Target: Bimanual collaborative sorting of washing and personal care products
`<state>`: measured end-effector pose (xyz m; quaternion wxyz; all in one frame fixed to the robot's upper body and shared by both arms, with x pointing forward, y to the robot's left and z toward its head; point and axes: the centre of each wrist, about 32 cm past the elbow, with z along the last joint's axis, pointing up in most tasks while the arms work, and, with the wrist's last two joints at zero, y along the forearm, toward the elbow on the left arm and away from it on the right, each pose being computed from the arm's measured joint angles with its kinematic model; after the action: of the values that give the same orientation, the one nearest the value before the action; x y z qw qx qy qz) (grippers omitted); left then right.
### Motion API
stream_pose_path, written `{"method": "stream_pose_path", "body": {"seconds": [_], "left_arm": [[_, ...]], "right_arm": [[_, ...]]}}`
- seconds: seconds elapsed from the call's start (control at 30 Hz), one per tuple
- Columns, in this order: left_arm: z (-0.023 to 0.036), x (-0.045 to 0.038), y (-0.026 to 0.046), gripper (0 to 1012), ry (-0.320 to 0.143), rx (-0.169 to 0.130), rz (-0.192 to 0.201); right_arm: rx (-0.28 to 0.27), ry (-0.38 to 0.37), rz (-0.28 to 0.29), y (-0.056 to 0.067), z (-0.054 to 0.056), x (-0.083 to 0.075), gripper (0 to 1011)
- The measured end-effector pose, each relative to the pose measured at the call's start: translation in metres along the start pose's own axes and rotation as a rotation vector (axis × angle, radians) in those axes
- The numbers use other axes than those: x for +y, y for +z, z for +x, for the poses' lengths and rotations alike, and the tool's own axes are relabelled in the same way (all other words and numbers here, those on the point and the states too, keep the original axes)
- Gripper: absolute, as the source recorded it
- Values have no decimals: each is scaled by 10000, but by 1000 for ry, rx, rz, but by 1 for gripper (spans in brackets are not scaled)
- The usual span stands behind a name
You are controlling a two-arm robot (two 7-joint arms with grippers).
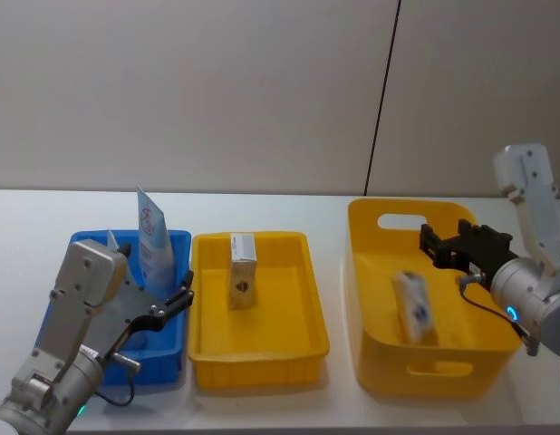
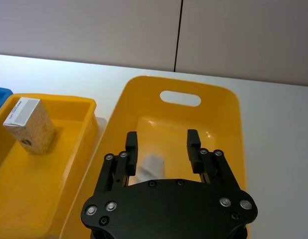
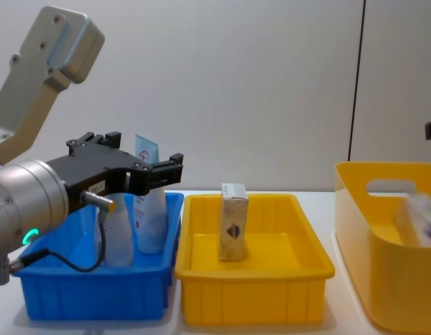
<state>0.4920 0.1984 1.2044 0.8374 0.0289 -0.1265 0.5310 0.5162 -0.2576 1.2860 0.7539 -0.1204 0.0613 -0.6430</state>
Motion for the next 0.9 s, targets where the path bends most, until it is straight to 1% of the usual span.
{"method": "stream_pose_path", "body": {"seconds": [0.13,0.2,0.23,0.3,0.33,0.43,0.47,0.63,0.9], "left_arm": [[0,0,0,1001,0,0,0],[0,0,0,1001,0,0,0],[0,0,0,1001,0,0,0],[0,0,0,1001,0,0,0],[0,0,0,1001,0,0,0],[0,0,0,1001,0,0,0],[0,0,0,1001,0,1,1],[1,3,-4,1001,7,0,10],[-7,9,-31,1001,41,-7,50]], "right_arm": [[1,2,0,-3,-2,10,703],[1,3,0,-3,-2,13,747],[1,3,0,-3,-2,16,805],[1,4,0,-4,-2,18,845],[1,4,0,-5,-2,20,900],[1,4,-1,-6,-2,23,946],[2,5,0,-5,-2,24,990],[2,6,0,-7,-3,28,1004],[2,7,0,-9,-4,32,1004]]}}
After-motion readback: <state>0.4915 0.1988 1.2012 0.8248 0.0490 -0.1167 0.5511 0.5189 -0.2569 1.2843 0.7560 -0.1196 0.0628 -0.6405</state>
